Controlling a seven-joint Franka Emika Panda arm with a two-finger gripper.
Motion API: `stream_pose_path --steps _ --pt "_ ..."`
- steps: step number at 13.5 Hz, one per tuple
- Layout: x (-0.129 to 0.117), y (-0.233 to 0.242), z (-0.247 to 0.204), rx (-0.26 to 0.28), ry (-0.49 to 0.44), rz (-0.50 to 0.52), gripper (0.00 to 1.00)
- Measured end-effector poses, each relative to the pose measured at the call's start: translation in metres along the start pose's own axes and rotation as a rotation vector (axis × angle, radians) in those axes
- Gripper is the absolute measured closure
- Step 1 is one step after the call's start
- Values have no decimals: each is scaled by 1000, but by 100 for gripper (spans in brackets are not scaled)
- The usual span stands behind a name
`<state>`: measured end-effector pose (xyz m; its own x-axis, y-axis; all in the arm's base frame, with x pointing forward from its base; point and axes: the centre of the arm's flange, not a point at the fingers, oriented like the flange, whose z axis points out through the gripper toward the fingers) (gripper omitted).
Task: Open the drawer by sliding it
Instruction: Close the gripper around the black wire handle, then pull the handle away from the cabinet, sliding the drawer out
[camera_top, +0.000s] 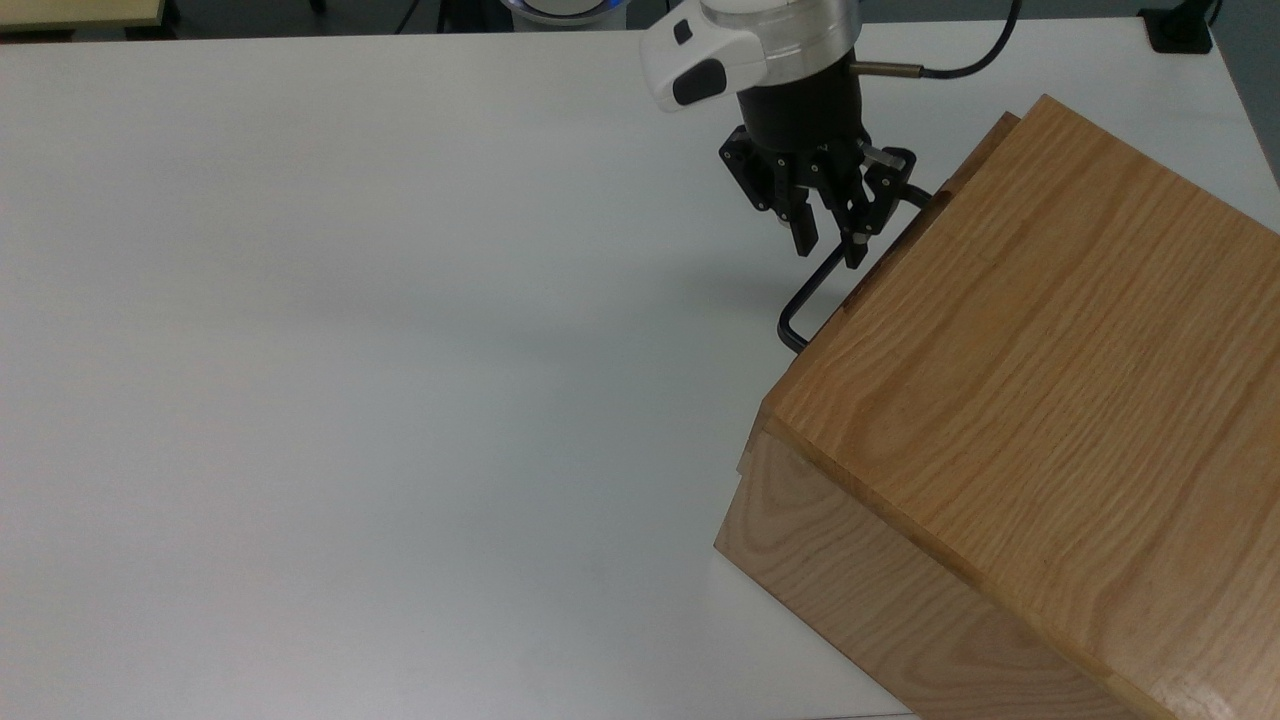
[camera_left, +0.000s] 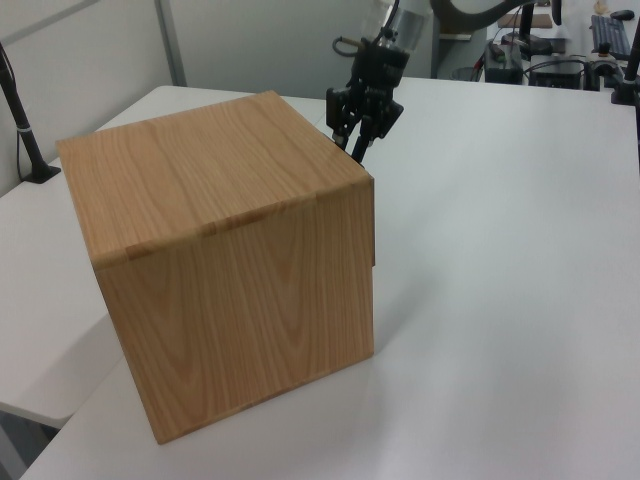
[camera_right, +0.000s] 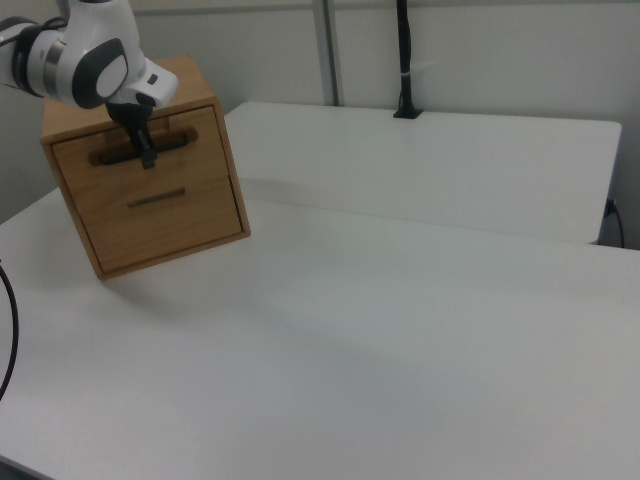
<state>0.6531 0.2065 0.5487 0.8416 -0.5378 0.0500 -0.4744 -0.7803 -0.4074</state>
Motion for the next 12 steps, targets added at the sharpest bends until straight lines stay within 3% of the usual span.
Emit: stream_pose_path --steps 8,12 --pt "2 0 6 1 3 5 83" --pt "4 12 1 -6 0 34 87"
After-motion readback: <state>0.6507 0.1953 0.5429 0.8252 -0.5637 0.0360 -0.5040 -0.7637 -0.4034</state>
